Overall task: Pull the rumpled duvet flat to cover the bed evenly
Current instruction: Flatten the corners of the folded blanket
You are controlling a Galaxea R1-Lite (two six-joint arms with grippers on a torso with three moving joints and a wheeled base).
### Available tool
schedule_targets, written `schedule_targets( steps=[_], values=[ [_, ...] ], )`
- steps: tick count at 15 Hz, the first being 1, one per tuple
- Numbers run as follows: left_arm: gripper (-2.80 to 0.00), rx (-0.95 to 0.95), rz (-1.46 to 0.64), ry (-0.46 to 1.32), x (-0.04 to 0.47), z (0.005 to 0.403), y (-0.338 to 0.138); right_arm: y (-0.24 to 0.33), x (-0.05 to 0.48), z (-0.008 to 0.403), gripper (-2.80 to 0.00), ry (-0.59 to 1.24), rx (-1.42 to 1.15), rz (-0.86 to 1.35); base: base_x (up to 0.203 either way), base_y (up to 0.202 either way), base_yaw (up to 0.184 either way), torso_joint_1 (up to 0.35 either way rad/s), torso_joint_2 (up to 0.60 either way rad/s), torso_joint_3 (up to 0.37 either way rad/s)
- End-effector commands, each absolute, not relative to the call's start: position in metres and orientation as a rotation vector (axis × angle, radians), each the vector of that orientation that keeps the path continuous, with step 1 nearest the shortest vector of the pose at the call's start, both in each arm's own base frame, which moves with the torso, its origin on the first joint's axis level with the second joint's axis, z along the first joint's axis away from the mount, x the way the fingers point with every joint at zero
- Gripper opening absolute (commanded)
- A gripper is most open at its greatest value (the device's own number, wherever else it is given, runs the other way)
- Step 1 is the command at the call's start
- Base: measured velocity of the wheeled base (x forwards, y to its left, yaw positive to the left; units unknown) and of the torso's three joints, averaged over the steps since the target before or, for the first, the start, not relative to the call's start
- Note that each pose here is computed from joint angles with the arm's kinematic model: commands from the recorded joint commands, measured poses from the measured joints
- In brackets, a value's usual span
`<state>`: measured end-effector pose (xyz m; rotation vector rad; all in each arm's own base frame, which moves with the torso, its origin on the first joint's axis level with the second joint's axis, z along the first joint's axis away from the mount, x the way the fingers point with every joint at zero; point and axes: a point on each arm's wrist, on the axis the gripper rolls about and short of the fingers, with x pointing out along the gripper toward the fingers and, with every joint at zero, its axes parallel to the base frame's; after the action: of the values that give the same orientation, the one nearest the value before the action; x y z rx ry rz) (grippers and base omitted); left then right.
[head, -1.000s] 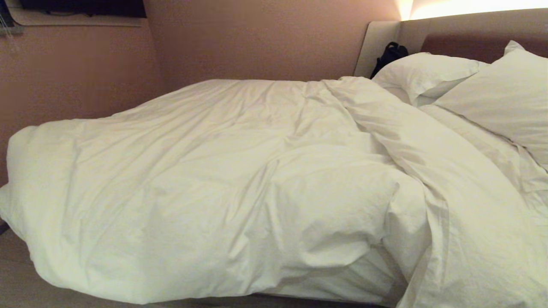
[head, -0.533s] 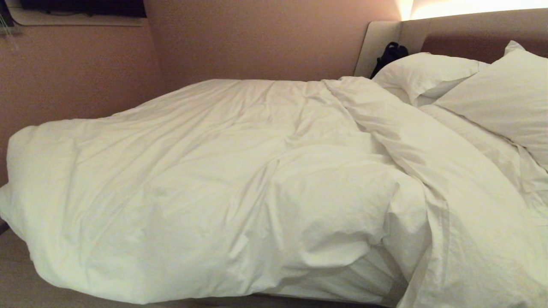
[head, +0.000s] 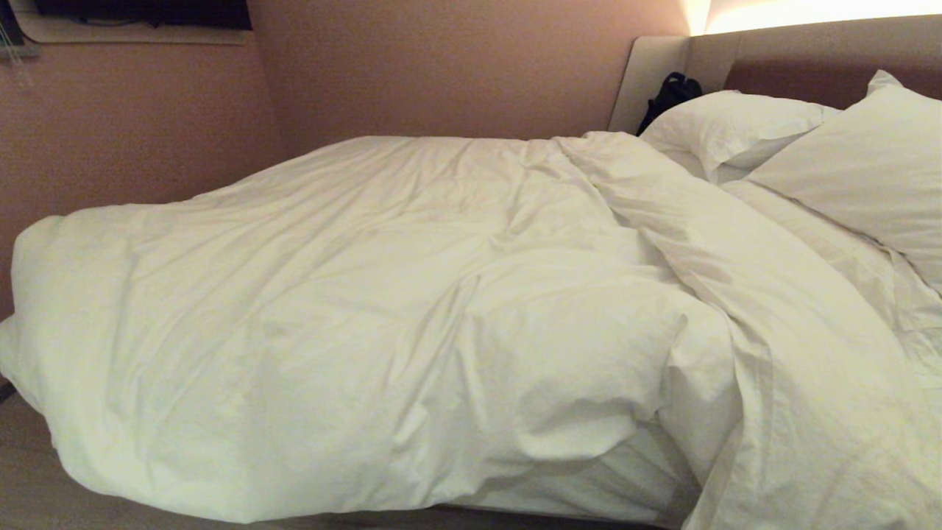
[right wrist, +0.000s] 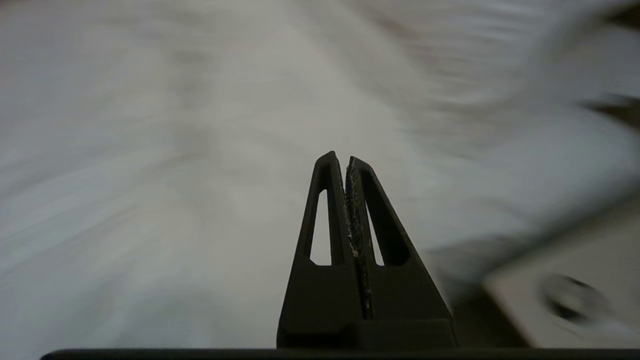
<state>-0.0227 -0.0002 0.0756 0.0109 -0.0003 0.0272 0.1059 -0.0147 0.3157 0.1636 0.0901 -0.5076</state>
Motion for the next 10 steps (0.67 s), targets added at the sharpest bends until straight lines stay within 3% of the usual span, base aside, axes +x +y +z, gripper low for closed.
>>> schedule_targets(
  steps=[1, 3, 7, 10],
  values=[
    [-2.8, 0.011, 0.028, 0.0, -0.023, 0.076, 0.0, -0.039, 0.152, 0.306, -2.8, 0.137, 0.155, -0.684, 0.0, 0.0, 0.0, 0.0, 0.0, 0.0],
    [-2.8, 0.011, 0.028, 0.0, -0.023, 0.076, 0.0, -0.062, 0.164, 0.295, -2.8, 0.166, 0.179, -0.666, 0.0, 0.0, 0.0, 0.0, 0.0, 0.0],
    [-2.8, 0.011, 0.028, 0.001, -0.023, 0.076, 0.0, -0.077, 0.141, 0.27, -2.8, 0.24, 0.284, -0.211, 0.0, 0.0, 0.0, 0.0, 0.0, 0.0],
    [-2.8, 0.011, 0.028, 0.0, -0.023, 0.076, 0.0, -0.08, 0.13, 0.229, -2.8, 0.348, 0.332, -0.072, 0.0, 0.0, 0.0, 0.0, 0.0, 0.0]
  ],
)
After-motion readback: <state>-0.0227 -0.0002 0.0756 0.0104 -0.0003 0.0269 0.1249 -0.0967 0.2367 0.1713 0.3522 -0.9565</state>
